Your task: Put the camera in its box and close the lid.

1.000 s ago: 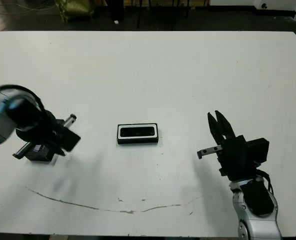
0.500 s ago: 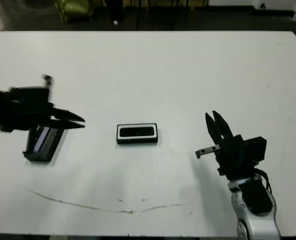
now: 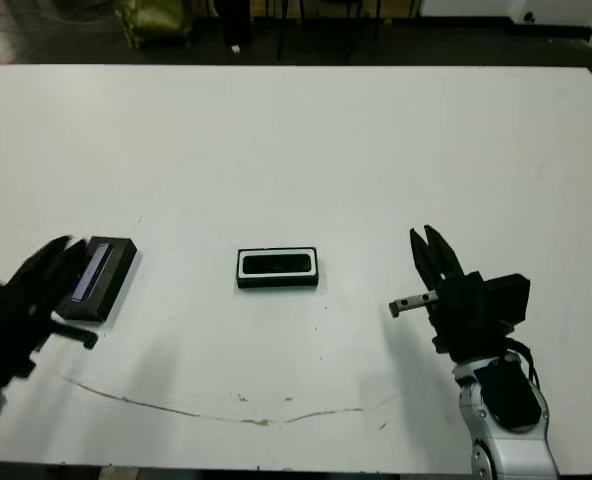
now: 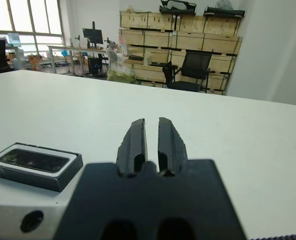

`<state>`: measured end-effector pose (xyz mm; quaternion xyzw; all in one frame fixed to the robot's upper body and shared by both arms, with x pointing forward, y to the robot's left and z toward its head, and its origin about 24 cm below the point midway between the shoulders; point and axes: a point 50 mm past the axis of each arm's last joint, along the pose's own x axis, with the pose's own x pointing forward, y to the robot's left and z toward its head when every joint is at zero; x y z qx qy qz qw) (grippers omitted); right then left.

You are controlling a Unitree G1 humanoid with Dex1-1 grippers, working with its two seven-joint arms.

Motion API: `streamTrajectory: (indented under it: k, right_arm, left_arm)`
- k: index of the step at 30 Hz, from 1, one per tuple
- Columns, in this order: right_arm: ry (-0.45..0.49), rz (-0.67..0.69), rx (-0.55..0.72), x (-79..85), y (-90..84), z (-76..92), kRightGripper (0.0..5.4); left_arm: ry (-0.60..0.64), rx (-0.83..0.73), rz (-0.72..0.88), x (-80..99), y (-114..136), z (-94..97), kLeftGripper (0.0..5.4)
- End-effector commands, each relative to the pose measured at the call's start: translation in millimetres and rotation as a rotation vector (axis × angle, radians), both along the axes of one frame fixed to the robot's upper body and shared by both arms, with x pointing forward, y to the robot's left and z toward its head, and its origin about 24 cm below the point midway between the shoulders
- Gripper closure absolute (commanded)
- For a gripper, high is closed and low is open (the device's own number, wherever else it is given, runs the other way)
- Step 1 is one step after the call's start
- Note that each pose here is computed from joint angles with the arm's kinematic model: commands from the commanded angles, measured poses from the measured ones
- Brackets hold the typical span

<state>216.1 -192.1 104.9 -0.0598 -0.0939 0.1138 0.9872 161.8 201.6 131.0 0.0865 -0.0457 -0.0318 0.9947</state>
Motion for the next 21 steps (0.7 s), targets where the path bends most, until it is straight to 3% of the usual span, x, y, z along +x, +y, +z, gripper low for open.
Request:
streamTrajectory:
  k: [1,8,16,21]
  right_arm:
    - [0.033,0.002,0.001,-0.1,-2.2,-6.1,5.40]
    - [0.039,0.004,0.009,-0.3,-1.0,-7.9,5.40]
    - [0.030,0.016,-0.007,-0.2,4.7,-9.0,5.40]
    - [0.049,0.007,-0.001,0.5,5.0,-11.1,5.40]
  left_arm:
    - [0.022,0.005,0.008,-5.2,-1.2,-9.0,3.57]
    - [0.020,0.132,-0.007,-3.9,1.2,-15.0,1.92]
    - [0.065,0.137,-0.046,5.2,7.8,-24.2,0.02]
    - [0.101,0.124,-0.055,10.7,12.6,-26.6,0.02]
